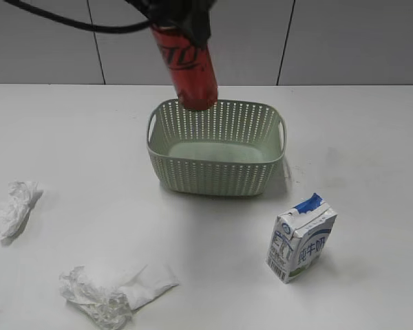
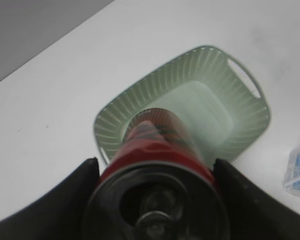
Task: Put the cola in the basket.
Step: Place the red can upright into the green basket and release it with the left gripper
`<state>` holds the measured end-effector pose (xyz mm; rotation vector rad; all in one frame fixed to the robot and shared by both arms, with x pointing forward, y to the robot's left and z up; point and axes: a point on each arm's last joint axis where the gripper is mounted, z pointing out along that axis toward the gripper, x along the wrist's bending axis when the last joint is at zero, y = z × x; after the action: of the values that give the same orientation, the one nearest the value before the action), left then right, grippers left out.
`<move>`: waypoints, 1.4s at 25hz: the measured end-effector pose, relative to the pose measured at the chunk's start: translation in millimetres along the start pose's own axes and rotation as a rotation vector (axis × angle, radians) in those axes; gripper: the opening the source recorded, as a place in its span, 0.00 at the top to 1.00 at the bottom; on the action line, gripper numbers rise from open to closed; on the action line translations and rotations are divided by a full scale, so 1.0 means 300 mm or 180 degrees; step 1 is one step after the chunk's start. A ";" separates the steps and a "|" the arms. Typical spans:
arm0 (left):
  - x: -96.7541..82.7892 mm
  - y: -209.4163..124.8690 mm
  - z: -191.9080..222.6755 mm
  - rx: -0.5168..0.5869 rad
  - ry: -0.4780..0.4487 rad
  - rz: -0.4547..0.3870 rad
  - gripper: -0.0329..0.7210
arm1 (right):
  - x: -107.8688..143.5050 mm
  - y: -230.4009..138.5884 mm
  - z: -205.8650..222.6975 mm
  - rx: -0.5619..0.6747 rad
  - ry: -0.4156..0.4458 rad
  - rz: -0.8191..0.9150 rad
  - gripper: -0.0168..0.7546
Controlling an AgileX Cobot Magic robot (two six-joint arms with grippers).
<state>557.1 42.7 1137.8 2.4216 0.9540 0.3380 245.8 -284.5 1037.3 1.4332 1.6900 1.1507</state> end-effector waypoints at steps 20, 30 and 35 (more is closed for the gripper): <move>-0.073 -0.063 0.477 0.0760 -0.0107 0.0178 0.23 | 0.000 0.000 0.000 0.0000 0.0000 0.0000 0.21; -0.058 -0.037 0.443 0.0731 -0.0172 0.0086 0.14 | 0.000 0.000 0.000 0.0000 0.0000 0.0000 0.21; -0.005 0.021 0.298 0.0449 -0.0100 -0.0003 0.14 | 0.000 0.000 0.000 0.0000 0.0000 0.0000 0.21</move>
<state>595.5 4.8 1066.3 2.5453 0.9954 0.2388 245.8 -284.5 1037.3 1.4332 1.6900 1.1507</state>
